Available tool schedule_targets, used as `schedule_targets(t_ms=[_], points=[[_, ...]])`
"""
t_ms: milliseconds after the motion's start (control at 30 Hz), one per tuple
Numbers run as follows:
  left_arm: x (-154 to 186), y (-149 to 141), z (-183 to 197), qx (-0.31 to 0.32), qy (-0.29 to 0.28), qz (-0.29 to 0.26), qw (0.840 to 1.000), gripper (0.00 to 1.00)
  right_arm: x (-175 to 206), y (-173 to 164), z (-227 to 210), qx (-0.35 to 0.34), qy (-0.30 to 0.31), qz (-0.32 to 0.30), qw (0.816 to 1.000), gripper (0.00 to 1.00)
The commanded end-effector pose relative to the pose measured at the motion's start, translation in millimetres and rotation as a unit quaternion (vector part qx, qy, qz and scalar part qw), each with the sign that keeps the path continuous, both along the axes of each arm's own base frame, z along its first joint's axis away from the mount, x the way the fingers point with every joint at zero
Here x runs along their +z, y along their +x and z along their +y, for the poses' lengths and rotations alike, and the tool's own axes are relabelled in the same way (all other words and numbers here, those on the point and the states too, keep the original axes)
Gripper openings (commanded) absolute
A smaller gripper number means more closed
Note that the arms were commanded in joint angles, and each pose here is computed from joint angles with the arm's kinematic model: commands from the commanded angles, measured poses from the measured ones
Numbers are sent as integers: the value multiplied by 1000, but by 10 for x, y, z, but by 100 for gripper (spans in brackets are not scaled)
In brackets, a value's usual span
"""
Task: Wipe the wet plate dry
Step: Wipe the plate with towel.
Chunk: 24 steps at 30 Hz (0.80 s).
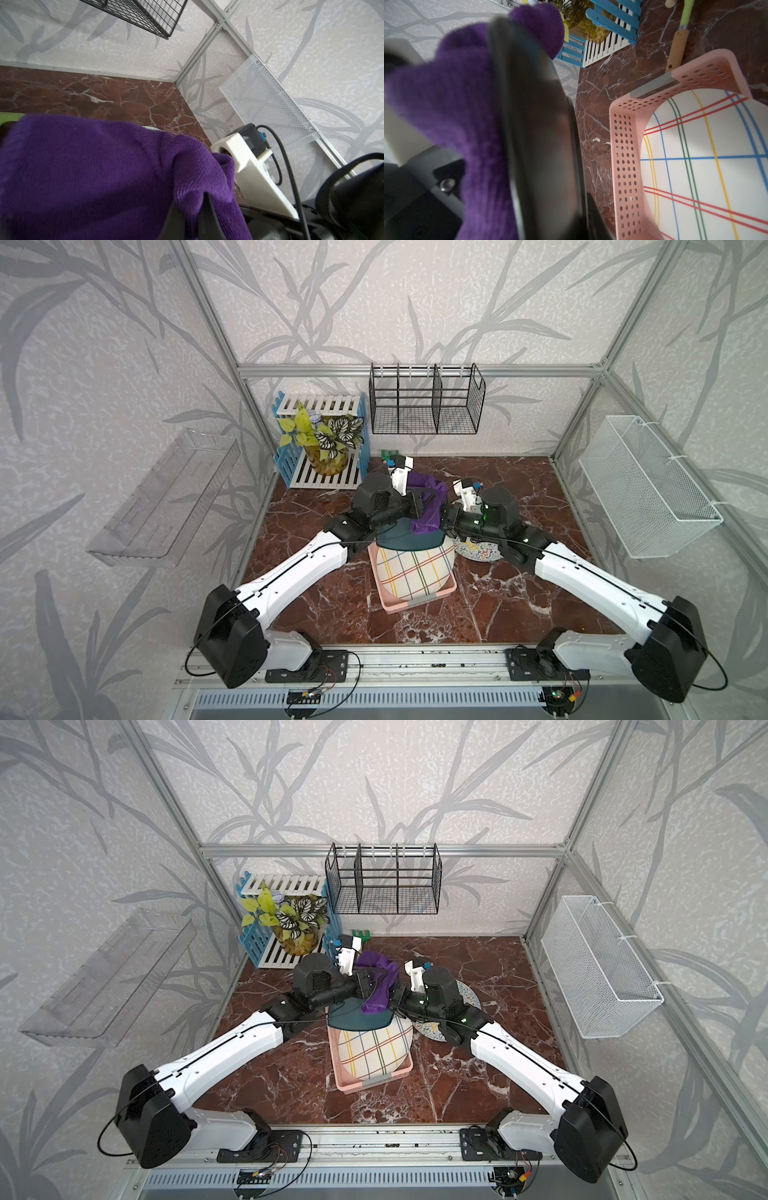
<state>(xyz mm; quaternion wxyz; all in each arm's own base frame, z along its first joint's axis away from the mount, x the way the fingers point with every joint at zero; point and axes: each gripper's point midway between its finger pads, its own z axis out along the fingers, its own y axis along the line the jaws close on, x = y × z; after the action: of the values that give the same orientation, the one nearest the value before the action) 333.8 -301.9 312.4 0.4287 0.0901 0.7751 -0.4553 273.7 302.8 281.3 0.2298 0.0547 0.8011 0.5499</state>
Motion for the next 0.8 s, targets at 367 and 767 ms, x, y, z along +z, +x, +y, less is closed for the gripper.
schedule_targets(t_ms=[367, 767], points=[[-468, -23, -113, -24, 66, 53, 996, 0, 1504, -351, 97, 79, 138, -232, 960, 0], [-914, -329, 150, -15, 46, 103, 994, 0, 1488, 52, -431, -39, 153, -195, 968, 0]])
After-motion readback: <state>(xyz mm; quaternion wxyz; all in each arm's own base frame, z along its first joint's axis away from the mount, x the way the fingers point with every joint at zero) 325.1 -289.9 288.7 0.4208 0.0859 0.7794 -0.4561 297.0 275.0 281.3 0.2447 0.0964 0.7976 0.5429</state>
